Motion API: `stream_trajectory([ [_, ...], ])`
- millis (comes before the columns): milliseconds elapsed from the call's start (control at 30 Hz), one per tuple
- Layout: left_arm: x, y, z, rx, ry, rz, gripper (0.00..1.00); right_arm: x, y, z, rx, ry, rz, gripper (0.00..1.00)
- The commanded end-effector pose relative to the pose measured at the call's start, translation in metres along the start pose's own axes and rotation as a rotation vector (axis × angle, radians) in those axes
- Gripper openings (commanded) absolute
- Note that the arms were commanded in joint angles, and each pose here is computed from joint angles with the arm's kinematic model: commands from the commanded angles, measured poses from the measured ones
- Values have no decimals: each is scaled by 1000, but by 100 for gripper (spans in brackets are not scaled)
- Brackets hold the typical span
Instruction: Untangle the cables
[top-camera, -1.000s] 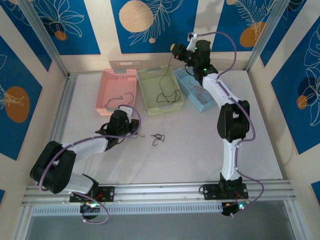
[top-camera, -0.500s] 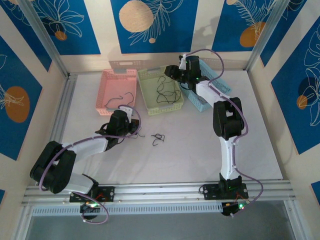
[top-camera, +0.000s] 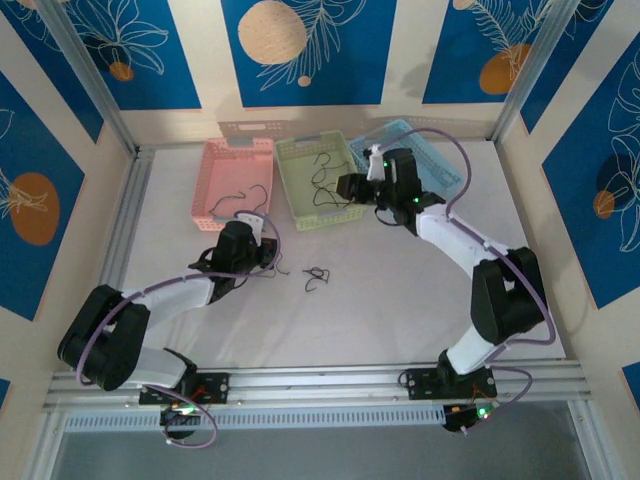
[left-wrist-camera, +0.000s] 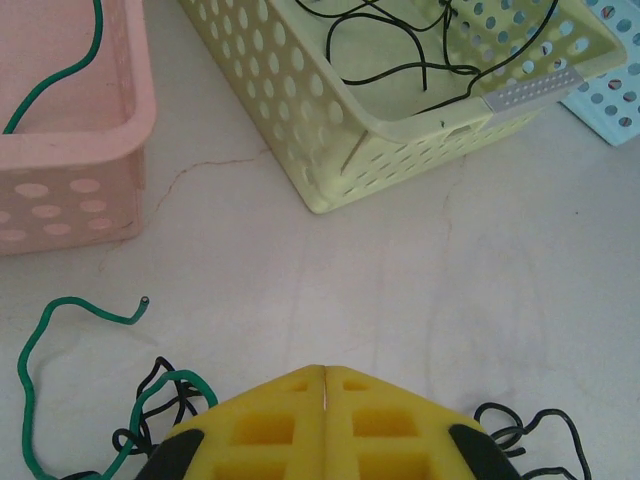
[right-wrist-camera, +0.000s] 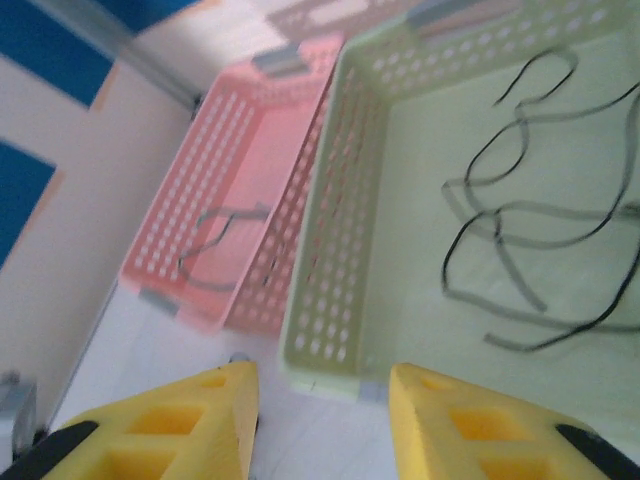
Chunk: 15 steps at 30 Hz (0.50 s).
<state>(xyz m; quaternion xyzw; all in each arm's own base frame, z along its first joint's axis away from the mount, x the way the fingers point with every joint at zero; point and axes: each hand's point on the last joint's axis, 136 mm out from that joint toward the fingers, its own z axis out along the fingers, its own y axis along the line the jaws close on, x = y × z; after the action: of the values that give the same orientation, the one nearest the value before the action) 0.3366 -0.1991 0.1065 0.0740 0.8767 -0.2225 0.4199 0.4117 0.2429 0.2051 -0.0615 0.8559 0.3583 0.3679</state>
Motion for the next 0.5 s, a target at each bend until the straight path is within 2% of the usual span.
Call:
stream_trajectory([
  [0,-3,5,-3,-12,-21,-19,0,67,-14,17,47,208,14,37],
  [100,-3,5,-3,-12,-22,-19,0,94,-23,24,132,335,51,32],
  [267,-3,5,-3,-11,-20,-20,0,129,-28,33,187,502,-11,32],
  [467,-2,5,-2,-11,-14,-20,0,160,-39,35,214,665,-100,38],
])
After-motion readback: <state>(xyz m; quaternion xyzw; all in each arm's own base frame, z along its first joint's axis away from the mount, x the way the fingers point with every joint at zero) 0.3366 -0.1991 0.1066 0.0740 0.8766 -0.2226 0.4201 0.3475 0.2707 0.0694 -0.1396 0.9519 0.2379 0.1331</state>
